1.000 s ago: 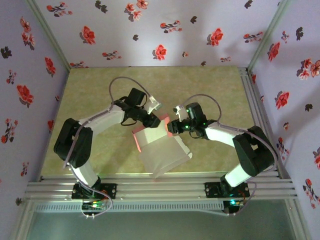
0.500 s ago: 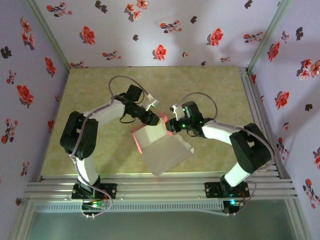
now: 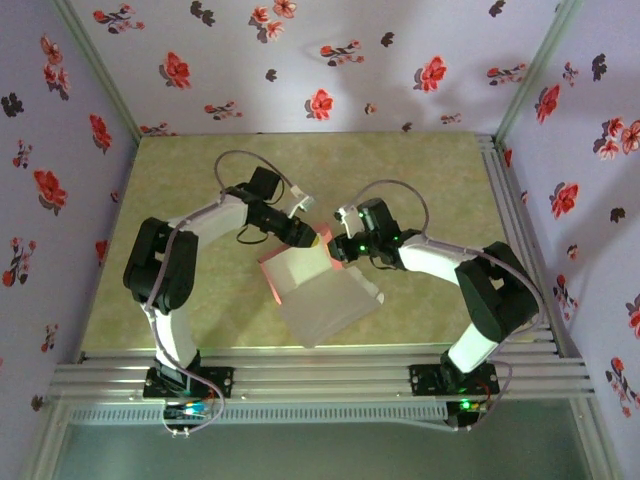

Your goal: Fold the paper box

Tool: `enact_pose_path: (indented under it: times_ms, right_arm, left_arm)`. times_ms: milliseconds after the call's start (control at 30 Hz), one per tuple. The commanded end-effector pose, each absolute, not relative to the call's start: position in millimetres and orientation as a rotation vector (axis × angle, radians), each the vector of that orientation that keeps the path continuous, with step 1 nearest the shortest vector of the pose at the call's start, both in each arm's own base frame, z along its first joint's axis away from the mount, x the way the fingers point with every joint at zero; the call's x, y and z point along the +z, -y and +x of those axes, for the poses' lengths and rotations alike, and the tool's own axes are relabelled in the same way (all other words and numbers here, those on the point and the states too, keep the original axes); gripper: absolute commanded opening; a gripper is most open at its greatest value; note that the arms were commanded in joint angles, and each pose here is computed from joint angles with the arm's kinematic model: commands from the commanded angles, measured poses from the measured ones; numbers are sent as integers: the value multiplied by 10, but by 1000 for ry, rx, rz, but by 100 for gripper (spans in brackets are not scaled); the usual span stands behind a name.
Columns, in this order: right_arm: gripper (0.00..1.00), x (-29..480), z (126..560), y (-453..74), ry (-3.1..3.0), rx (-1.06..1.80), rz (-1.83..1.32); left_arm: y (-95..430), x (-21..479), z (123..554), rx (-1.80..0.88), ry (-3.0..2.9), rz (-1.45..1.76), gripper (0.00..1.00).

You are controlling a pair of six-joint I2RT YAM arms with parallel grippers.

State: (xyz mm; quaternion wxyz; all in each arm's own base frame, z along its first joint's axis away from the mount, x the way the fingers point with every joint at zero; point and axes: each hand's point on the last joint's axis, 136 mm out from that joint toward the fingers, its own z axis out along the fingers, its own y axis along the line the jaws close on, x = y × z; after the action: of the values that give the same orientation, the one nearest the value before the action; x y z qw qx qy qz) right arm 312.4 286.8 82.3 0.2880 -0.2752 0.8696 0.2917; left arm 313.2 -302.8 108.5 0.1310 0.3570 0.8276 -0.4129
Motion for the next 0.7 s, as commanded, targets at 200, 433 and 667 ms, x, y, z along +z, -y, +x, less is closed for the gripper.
enact_pose_path:
  times_ms: [200, 433, 667]
  right_arm:
    - [36, 663, 3050, -2869, -2398, 701, -815]
    - [37, 643, 3025, -2874, -2412, 703, -840]
    - [36, 568, 3046, -2910, -2426, 706, -851]
  left_arm:
    - [3049, 1137, 3199, -1220, -2366, 1064, 36]
    - [3015, 1117, 3244, -1214, -2370, 1053, 33]
    - [3016, 1095, 3258, -1226, -2377, 1048, 31]
